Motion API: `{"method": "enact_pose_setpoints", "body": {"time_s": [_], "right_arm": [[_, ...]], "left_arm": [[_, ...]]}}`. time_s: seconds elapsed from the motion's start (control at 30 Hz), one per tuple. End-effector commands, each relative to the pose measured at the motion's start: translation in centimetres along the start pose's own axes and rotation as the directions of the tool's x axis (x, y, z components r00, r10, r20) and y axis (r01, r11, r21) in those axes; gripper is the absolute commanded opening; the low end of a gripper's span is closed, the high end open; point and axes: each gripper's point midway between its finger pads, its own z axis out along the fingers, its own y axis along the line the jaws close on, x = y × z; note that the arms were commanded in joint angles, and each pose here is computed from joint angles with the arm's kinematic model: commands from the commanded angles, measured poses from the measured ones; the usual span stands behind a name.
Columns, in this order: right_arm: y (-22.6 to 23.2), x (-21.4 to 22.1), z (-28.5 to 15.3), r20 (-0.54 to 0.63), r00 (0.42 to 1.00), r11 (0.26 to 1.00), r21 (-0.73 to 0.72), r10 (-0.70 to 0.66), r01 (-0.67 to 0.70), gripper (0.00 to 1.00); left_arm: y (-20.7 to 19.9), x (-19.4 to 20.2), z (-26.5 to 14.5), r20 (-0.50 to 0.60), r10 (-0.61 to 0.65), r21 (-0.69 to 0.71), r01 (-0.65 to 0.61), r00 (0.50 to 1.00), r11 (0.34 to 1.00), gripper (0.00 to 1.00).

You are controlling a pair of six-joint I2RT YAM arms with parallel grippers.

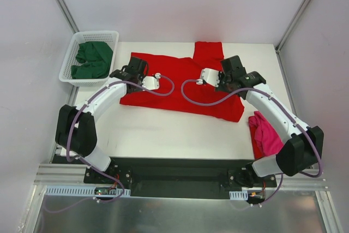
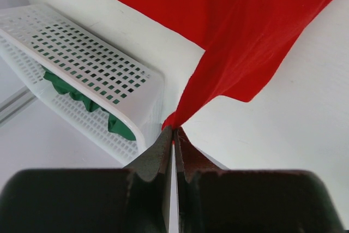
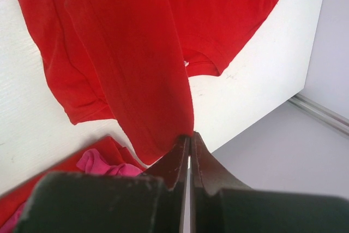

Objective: Fold and stack the t-shirts
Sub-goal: Fold the flattened tshirt in 1/3 of the way

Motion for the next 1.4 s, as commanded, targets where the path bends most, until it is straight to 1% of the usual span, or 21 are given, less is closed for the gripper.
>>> {"method": "enact_pose_setpoints", "body": {"time_s": [0.0,0.33,0.77,1.37], "right_arm": [[-2.2,-0.1,-0.9,-0.008,1.0,0.998,0.064,0.001,0.0,0.01],[-1.7,0.6,-0.6,-0.024,1.0,0.999,0.048,0.012,-0.011,0.01],[-1.6,1.2,-0.7,-0.042,0.999,0.999,0.049,0.022,-0.02,0.01],[-2.9,1.6,-0.9,-0.072,0.997,0.997,0.081,0.013,-0.007,0.01]], "left_arm": [[2.8,0.3,-0.2,-0.004,-0.005,-0.049,0.005,1.0,0.999,0.0],[4.2,1.3,1.1,-0.026,-0.013,-0.041,0.012,1.0,0.999,0.0],[5.9,1.5,2.5,-0.028,-0.027,-0.042,0.026,0.999,0.999,0.0],[5.8,1.2,3.6,-0.035,-0.016,-0.021,0.015,0.999,1.0,0.0]]}}
